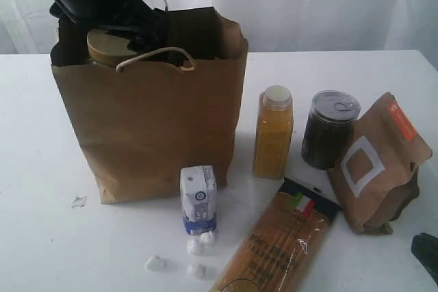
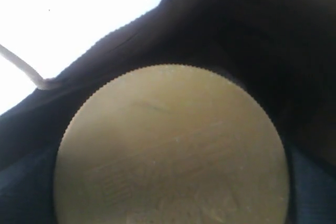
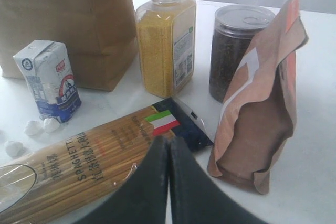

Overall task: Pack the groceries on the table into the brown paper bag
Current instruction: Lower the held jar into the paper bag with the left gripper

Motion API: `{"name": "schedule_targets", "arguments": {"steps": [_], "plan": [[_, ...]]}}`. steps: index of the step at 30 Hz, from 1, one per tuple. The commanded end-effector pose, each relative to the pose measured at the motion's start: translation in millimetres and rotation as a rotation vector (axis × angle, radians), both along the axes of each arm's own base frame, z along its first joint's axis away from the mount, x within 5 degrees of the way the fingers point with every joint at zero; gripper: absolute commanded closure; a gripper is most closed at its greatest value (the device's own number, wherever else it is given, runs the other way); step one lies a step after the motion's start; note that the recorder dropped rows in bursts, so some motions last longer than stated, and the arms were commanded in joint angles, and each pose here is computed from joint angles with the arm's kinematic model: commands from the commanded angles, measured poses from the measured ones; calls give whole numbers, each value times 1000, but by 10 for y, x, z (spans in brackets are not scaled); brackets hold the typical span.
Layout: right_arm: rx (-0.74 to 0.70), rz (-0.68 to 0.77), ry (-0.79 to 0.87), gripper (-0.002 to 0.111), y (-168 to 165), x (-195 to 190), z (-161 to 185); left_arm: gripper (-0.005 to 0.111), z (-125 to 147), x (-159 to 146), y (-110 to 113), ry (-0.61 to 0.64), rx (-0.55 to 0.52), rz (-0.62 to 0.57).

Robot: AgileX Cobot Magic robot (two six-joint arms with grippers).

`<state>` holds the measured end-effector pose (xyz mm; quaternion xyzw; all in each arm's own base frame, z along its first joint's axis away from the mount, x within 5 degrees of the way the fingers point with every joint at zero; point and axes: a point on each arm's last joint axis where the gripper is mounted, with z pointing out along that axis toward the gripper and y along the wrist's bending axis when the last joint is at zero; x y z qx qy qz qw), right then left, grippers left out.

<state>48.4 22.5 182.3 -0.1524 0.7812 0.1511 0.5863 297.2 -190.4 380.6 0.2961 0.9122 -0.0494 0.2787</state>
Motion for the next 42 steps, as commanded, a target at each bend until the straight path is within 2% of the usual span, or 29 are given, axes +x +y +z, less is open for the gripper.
{"name": "schedule_targets", "arguments": {"steps": [1,21,23,24,27,32,35,37,39,42], "plan": [[17,-1,-9,108,2,1,1,7,74,-45,51,-24,-9,14],[17,-1,-9,108,2,1,1,7,132,-119,63,-22,-6,-35],[-20,-5,-67,108,-9,15,34,7,128,-123,66,-17,-3,-34],[32,-6,-75,108,1,16,60,7,127,-126,64,-13,-5,-35],[351,-21,-76,108,33,18,188,7,123,-132,65,-5,-3,-35],[540,-5,-336,108,-5,1,473,7,119,-137,69,2,1,-35],[587,-7,-471,108,-42,-28,592,7,117,-140,71,6,4,-35],[661,-26,-447,108,-65,-21,598,7,116,-142,72,8,5,-35],[814,-43,-382,108,-92,-12,600,7,116,-142,72,8,5,-35],[885,-48,-414,108,-124,-24,648,7,114,-144,74,10,9,-38]]}}
